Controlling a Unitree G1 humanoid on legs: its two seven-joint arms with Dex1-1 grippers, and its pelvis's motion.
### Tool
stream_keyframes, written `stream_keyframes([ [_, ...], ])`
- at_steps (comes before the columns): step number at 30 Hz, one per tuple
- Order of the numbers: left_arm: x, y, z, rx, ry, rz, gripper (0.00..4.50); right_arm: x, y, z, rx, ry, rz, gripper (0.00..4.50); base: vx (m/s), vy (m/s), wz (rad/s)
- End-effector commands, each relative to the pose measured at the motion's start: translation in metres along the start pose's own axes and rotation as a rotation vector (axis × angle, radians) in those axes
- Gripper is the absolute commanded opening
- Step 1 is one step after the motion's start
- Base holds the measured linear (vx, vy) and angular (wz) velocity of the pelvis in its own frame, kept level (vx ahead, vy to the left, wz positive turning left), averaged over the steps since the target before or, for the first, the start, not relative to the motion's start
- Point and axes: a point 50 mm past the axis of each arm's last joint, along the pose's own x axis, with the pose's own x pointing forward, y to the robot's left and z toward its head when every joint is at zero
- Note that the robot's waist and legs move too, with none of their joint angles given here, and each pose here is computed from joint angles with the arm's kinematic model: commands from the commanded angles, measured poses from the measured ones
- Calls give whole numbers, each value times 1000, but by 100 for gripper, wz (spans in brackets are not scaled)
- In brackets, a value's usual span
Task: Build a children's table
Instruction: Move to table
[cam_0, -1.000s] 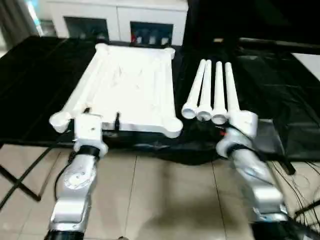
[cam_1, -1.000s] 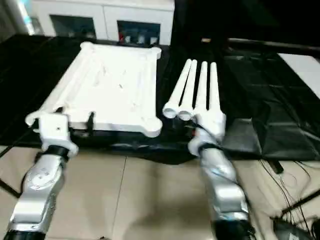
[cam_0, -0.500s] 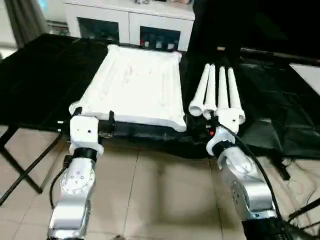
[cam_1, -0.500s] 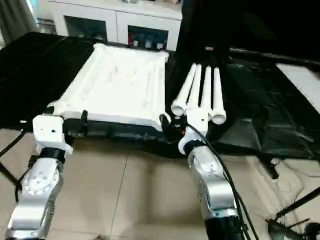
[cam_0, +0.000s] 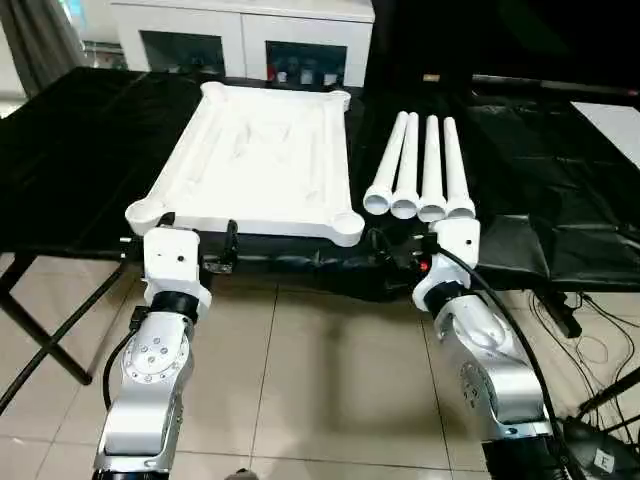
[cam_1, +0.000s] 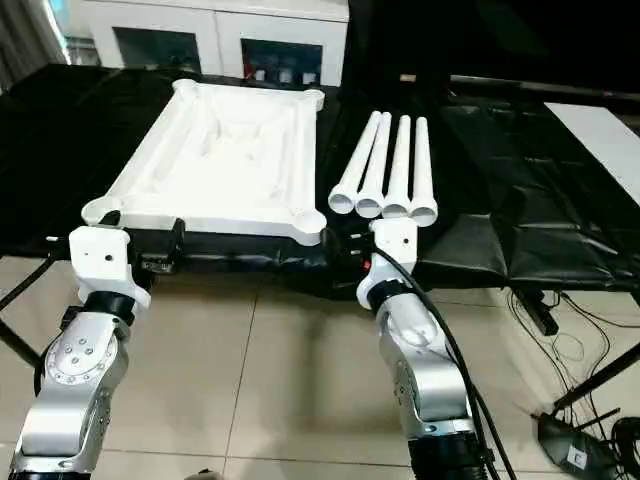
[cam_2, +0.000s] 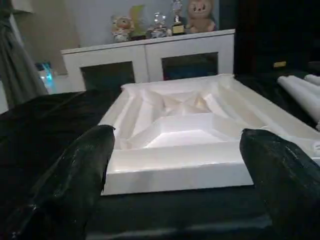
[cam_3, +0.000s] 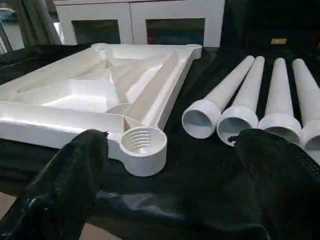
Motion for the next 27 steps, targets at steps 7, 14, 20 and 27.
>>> stream_keyframes([
  [7,0,-6,3,-22,-5,-25,449,-2,-1,4,-17,-20,6,450,74,-6,-9],
  [14,-2,-8,1,-25,1,-29,449,0,2,8,-30,-30,33,450,191,-5,3],
  [20,-3,-6,1,-24,0,-31,449,0,2,8,-30,-34,44,450,170,-54,6],
  [27,-2,-5,1,-21,-4,-36,449,0,2,7,-30,-30,43,450,162,8,0],
])
